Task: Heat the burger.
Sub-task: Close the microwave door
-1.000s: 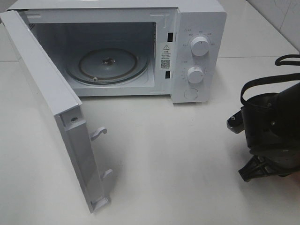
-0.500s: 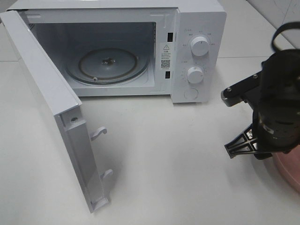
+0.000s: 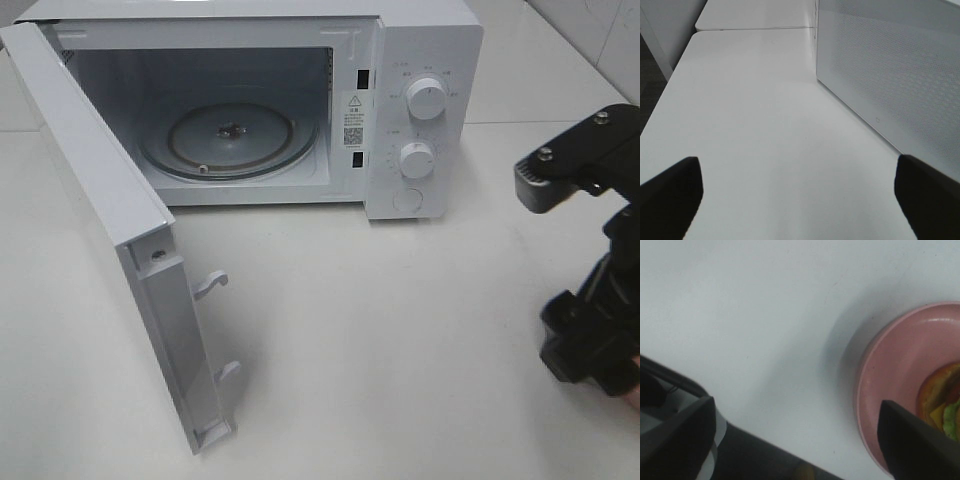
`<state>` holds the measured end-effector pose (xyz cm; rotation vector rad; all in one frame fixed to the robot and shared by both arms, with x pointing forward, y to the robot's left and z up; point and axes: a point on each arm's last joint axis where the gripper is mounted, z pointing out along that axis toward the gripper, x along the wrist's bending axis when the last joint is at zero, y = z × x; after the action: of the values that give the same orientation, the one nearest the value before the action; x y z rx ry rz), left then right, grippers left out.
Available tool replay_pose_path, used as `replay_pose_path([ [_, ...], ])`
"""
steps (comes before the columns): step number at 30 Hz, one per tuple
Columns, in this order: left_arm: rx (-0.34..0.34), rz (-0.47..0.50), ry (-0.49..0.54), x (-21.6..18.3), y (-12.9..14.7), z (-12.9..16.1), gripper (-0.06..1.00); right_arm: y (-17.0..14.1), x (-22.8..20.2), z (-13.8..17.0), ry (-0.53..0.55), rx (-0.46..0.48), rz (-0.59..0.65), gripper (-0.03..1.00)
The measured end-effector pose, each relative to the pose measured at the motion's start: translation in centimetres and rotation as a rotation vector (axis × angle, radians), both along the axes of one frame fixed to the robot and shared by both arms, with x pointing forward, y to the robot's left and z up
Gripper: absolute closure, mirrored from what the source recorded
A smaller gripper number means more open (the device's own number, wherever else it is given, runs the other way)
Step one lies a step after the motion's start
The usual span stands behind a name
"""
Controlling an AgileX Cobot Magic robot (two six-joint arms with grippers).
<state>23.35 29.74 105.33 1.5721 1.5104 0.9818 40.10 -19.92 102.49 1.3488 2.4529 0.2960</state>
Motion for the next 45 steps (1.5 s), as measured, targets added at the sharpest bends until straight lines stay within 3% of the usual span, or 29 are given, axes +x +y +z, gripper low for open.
replay_pose_path([
  [7,0.000,0.000,0.000,0.0,0.0,0.0,-0.02,-2.4,-3.2,2.8,-0.028,0.023,0.015,0.13],
  [9,0.000,0.000,0.000,0.0,0.0,0.0,-0.02,-4.3,-5.7,4.8,-0.115,0.085,0.006,0.13],
  [15,0.000,0.000,0.000,0.0,0.0,0.0,-0.02,-6.4,-8.4,6.5,-0.239,0.174,0.001,0.13],
  [17,0.000,0.000,0.000,0.0,0.0,0.0,-0.02,-8.5,-10.6,7.5,-0.358,0.243,-0.058,0.14],
  [20,0.000,0.000,0.000,0.0,0.0,0.0,-0.02,-9.0,-11.1,7.6,-0.389,0.247,-0.074,0.13],
  [22,0.000,0.000,0.000,0.0,0.0,0.0,-0.02,-10.4,-13.0,8.0,-0.492,0.262,-0.143,0.14],
  [28,0.000,0.000,0.000,0.0,0.0,0.0,-0.02,-11.1,-14.9,8.2,-0.584,0.299,-0.223,0.15],
  [30,0.000,0.000,0.000,0.0,0.0,0.0,-0.02,-11.1,-16.4,8.1,-0.671,0.359,-0.273,0.16],
  [45,0.000,0.000,0.000,0.0,0.0,0.0,-0.02,-10.6,-17.1,3.6,-0.724,0.333,-0.403,0.21],
])
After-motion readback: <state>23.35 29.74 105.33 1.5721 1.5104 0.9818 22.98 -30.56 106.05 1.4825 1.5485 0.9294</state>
